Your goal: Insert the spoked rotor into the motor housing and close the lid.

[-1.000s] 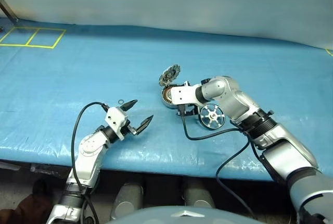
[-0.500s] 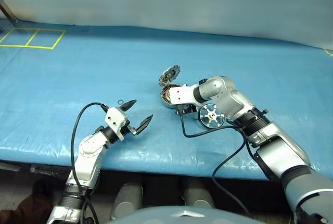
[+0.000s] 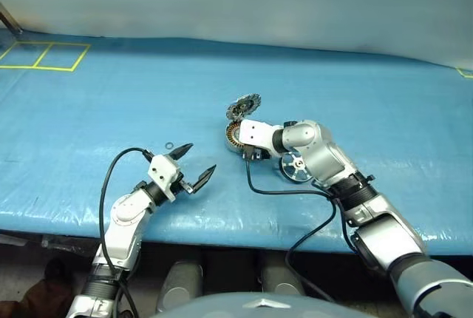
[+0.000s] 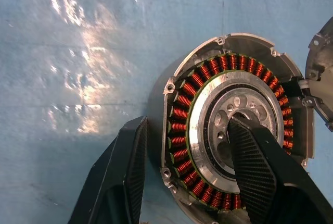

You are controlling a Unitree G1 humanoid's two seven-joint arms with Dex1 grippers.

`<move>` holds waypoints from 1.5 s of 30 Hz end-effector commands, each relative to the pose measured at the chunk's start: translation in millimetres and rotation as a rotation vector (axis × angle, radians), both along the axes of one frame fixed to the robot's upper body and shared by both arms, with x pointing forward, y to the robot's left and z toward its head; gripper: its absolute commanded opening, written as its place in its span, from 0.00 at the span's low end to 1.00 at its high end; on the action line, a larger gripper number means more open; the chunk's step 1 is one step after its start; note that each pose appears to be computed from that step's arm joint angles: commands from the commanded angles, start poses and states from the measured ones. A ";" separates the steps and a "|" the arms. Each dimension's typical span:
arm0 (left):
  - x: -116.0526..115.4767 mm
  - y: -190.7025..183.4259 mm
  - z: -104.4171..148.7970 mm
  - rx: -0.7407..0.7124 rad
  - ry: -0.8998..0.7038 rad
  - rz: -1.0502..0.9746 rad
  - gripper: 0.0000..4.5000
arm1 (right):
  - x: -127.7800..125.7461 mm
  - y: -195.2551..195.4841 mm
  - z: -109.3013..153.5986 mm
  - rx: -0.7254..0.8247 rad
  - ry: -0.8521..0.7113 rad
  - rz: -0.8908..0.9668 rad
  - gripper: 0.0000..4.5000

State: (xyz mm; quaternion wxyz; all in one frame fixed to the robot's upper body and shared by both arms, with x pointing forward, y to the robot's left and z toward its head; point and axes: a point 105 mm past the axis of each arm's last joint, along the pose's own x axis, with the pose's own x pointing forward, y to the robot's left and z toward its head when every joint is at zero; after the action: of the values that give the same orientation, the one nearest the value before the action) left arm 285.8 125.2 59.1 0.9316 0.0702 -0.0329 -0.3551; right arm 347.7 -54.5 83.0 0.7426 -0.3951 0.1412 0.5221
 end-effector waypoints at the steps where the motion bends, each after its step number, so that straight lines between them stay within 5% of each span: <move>1: -1.8 0.7 12.7 -0.005 -0.059 0.008 1.00 | -29.4 16.3 -0.1 0.039 0.060 0.093 0.46; 16: -5.6 21.0 10.8 0.020 -0.055 0.068 1.00 | -48.3 49.1 -7.7 0.181 0.140 -0.098 0.46; 23: -7.0 24.5 11.3 0.026 -0.055 0.079 1.00 | -58.6 50.0 -21.0 0.124 0.148 -0.083 0.46; 28: -6.6 24.9 11.0 0.030 -0.053 0.080 1.00 | -57.6 50.9 -13.1 0.177 0.147 -0.101 0.80; 31: -5.8 24.0 10.1 0.028 -0.047 0.075 1.00 | -59.9 59.9 12.2 0.366 0.207 -0.116 1.00; 39: -4.9 23.2 9.8 0.024 -0.039 0.058 1.00 | -58.2 36.1 50.9 0.624 0.202 -0.209 1.00; 45: 4.6 43.1 11.1 0.050 -0.019 0.156 1.00 | -61.6 -17.8 39.6 0.727 0.142 -0.342 1.00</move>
State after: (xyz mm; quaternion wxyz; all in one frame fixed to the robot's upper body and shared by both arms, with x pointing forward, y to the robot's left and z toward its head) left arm 285.0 161.8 56.9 0.9498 0.0895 -0.0117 -0.2994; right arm 288.5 -66.3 106.5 0.8929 -0.0478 0.1088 0.4343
